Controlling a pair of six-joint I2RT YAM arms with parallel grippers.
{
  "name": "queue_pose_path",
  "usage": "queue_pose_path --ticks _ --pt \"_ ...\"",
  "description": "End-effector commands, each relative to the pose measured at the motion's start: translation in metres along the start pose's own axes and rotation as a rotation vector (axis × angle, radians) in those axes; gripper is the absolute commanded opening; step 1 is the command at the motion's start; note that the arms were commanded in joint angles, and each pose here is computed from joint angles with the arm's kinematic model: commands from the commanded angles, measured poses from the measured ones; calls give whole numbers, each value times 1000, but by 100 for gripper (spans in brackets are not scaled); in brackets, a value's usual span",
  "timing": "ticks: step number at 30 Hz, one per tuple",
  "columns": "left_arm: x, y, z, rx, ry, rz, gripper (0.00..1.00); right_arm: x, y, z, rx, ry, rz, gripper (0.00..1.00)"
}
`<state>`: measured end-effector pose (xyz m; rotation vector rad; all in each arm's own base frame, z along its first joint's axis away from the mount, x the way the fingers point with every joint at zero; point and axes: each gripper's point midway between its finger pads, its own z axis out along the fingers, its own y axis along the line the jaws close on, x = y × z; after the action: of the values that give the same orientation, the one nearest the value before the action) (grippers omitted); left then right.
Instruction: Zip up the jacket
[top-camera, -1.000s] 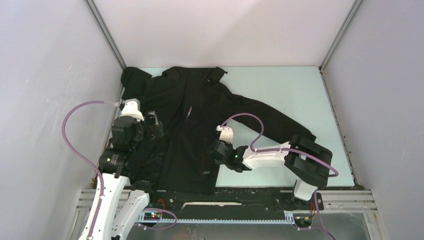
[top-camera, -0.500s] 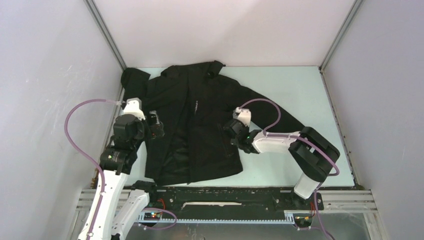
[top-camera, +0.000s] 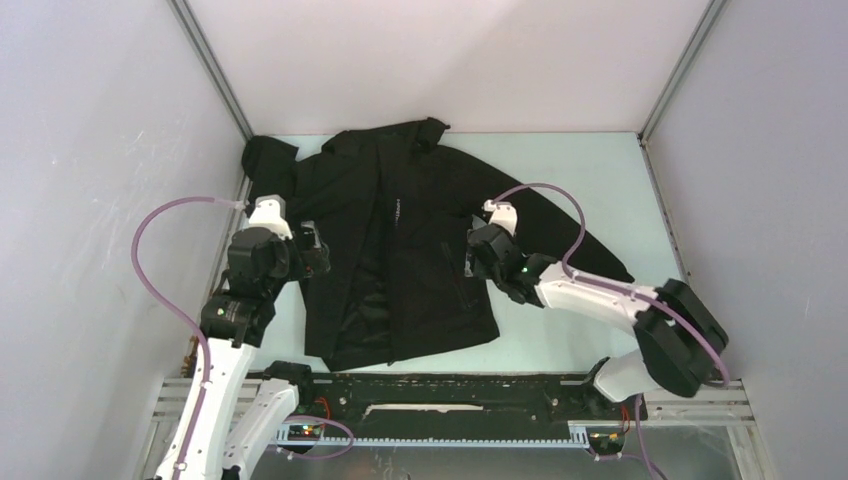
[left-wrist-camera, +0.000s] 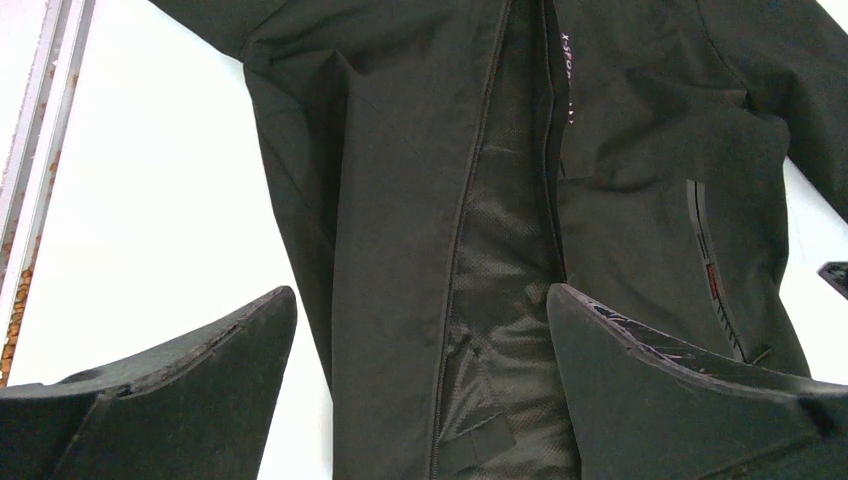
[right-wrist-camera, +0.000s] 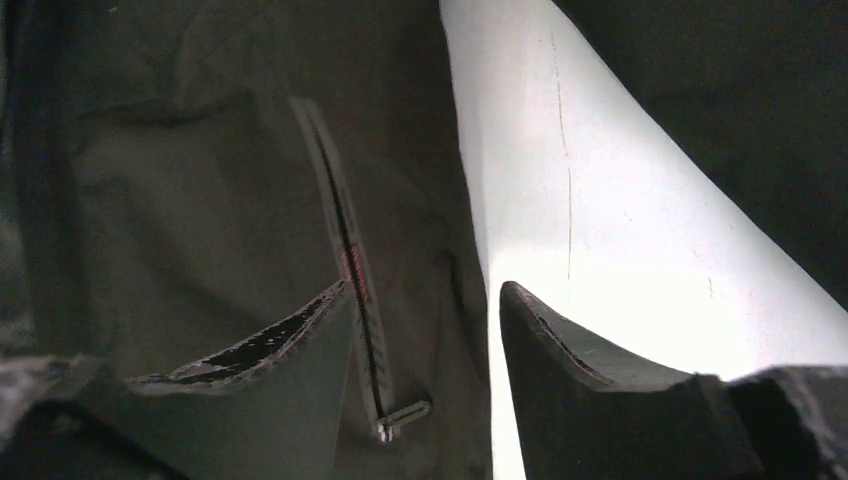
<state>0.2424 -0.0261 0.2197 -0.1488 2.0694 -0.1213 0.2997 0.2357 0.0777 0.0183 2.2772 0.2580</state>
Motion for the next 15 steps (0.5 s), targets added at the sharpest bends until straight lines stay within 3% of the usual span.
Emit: queue_pose_path --ticks 1,6,12,15 --pt "8 -1 9 17 21 23 100 -1 -3 -38 22 -12 -64 59" --pt "14 -10 15 52 58 -6 99 27 67 -81 -241 27 -116 59" --pt "35 -35 29 150 229 -75 86 70 178 -110 -654 148 1 58" --pt "48 -45 37 181 318 -134 80 90 211 -108 -706 203 -14 56"
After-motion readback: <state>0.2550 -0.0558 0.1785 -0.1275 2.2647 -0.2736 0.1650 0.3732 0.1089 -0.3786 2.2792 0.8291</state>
